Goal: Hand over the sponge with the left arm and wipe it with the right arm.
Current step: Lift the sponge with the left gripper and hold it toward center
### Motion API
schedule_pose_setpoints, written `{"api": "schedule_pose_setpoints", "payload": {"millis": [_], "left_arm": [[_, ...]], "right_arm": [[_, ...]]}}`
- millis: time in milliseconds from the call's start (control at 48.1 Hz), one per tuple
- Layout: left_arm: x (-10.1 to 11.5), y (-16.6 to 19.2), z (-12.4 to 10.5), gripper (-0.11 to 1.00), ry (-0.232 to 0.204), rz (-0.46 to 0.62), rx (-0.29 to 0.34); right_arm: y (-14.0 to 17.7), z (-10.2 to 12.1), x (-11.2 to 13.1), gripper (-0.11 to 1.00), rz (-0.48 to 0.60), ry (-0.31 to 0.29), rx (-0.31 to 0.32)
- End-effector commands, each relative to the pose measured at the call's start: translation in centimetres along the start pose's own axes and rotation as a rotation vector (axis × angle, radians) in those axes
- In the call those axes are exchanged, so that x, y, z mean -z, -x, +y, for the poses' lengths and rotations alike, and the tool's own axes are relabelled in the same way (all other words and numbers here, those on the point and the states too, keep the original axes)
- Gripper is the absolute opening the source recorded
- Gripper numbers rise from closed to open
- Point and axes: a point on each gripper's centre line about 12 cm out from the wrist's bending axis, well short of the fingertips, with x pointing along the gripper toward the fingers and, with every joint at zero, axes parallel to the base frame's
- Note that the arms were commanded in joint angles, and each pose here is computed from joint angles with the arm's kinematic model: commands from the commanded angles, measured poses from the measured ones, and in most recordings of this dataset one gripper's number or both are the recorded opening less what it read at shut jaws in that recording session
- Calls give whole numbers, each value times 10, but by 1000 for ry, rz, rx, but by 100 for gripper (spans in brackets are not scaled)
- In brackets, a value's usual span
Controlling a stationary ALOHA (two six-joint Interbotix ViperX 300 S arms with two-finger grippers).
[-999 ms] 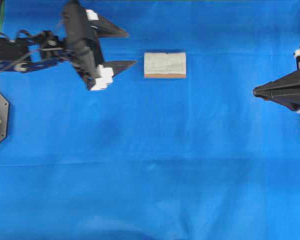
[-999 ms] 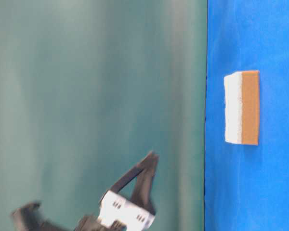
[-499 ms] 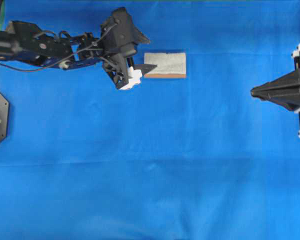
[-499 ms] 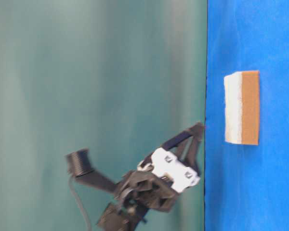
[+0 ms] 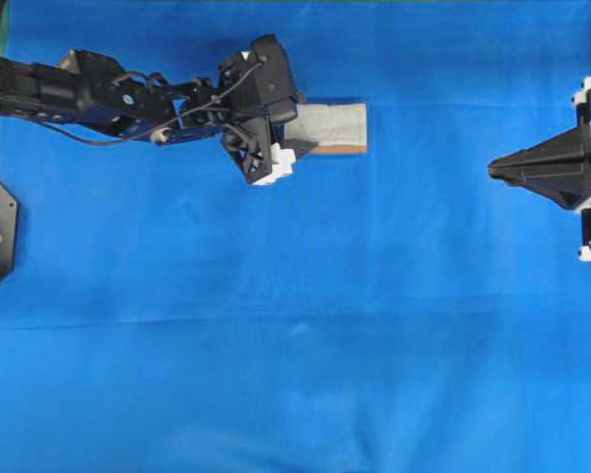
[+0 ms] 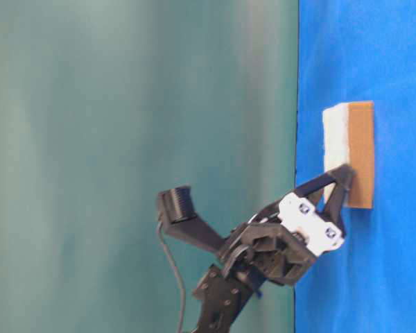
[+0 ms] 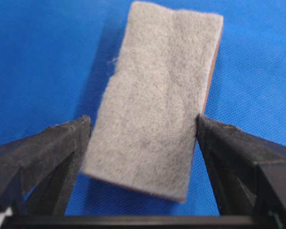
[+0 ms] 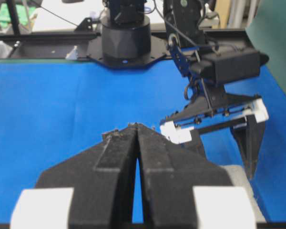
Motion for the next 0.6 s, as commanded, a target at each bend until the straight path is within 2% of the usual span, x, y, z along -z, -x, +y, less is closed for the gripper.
{"api": "schedule_pose_setpoints", "payload": {"millis": [0,208,416,478,582], "left_arm": [[-6,-5,3,94,3,-21,-7],[11,-18,1,94,2,26,-1],[11,-16,5,93,12,33,-8],[9,-13,5,85,5,42,-6],[2,-6,5,61,0,53,-2]], "right_arm": [[-2,0,-7,0,-17,-5,2],[-2,0,-7,0,-17,-5,2],[-2,0,-5,0,-5,-6,2],[-2,0,-5,0,-3,-6,2],[-2,0,-5,0,-3,-8,2]]}}
